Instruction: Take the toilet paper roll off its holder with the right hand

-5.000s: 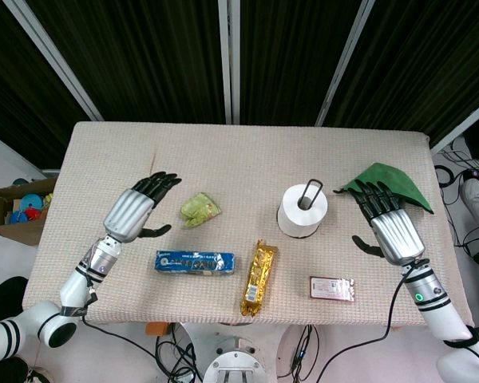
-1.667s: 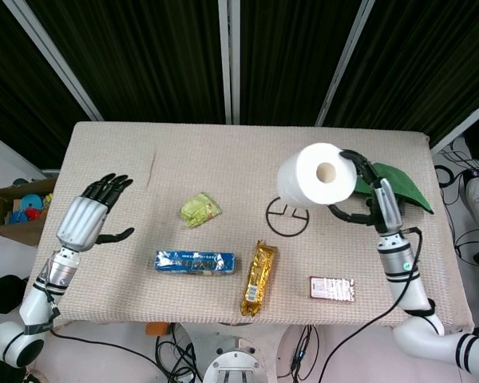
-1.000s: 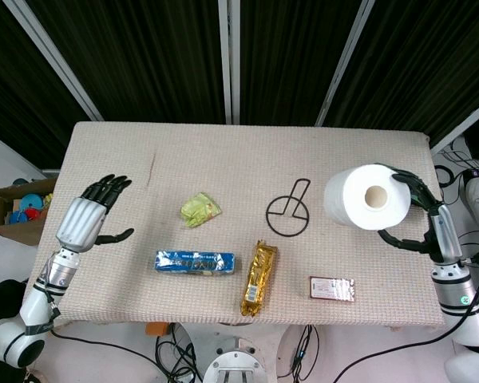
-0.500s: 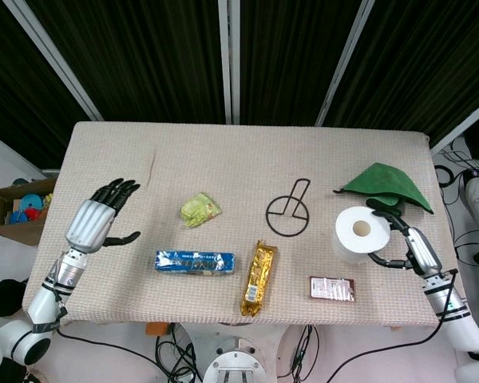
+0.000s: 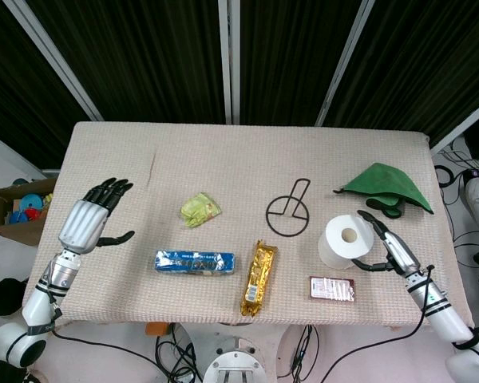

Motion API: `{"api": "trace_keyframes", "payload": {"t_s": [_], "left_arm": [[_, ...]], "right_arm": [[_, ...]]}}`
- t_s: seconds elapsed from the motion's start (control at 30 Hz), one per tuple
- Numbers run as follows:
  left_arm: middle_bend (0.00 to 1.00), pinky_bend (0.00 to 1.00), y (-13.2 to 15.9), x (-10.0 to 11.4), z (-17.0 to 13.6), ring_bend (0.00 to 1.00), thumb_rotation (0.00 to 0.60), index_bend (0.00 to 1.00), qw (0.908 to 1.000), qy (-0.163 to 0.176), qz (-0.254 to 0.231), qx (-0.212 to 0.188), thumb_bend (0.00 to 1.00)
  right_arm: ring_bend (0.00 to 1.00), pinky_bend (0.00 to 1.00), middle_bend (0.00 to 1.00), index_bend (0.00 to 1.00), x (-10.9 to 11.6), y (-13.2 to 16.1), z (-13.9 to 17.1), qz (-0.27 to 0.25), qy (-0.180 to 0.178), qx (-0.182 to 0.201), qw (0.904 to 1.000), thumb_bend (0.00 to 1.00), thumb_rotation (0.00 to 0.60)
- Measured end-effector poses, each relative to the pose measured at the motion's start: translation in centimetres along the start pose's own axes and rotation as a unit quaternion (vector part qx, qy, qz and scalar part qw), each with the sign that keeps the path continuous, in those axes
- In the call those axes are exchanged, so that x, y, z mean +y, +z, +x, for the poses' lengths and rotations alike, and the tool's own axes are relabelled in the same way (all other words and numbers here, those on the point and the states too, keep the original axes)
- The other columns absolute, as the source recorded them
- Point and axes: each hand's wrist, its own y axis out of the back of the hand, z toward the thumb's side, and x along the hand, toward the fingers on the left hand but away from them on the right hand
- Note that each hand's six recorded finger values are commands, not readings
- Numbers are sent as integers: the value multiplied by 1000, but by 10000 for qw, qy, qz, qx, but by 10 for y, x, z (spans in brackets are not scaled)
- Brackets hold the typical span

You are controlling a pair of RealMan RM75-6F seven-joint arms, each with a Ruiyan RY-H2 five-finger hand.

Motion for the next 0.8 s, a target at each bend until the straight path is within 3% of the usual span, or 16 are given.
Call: {"api": "trace_keyframes", "payload": {"t_s": [0.17, 0.3, 0.4, 0.5, 0.57, 0.63, 0.8], "left_arm": [[111, 221, 0, 4, -6, 96, 484, 106, 10000, 24, 33, -7, 168], [109, 221, 0, 15, -19, 96, 458, 110, 9998, 150, 95, 30, 168], [95, 221, -4, 18, -38, 90, 399, 111, 9996, 124, 196, 186, 167], [86, 218, -10, 17, -61, 60, 297, 110, 9982, 8, 471, 368, 157], [85, 217, -16, 15, -81, 44, 187, 110, 9965, -65, 630, 545, 148], [84, 217, -22, 14, -101, 43, 137, 110, 9949, -90, 692, 731, 144], [81, 218, -35, 21, -143, 44, 128, 110, 9913, 133, 878, 975, 144]], "right_arm": [[0, 0, 0, 0, 14, 8, 11, 142, -135, 173, 9997, 34, 600], [0, 0, 0, 0, 39, 19, 35, 505, -398, 424, 9970, 143, 600], [0, 0, 0, 0, 62, 22, 62, 1137, -591, 349, 9911, 262, 600], [0, 0, 0, 0, 73, 17, 89, 1787, -784, 2, 9808, 257, 600], [0, 0, 0, 0, 81, 13, 108, 2295, -997, -279, 9678, 239, 600], [0, 0, 0, 0, 87, 9, 126, 2837, -1212, -570, 9495, 226, 600], [0, 0, 0, 0, 97, 4, 161, 3940, -1669, -1140, 8966, 217, 600]]}}
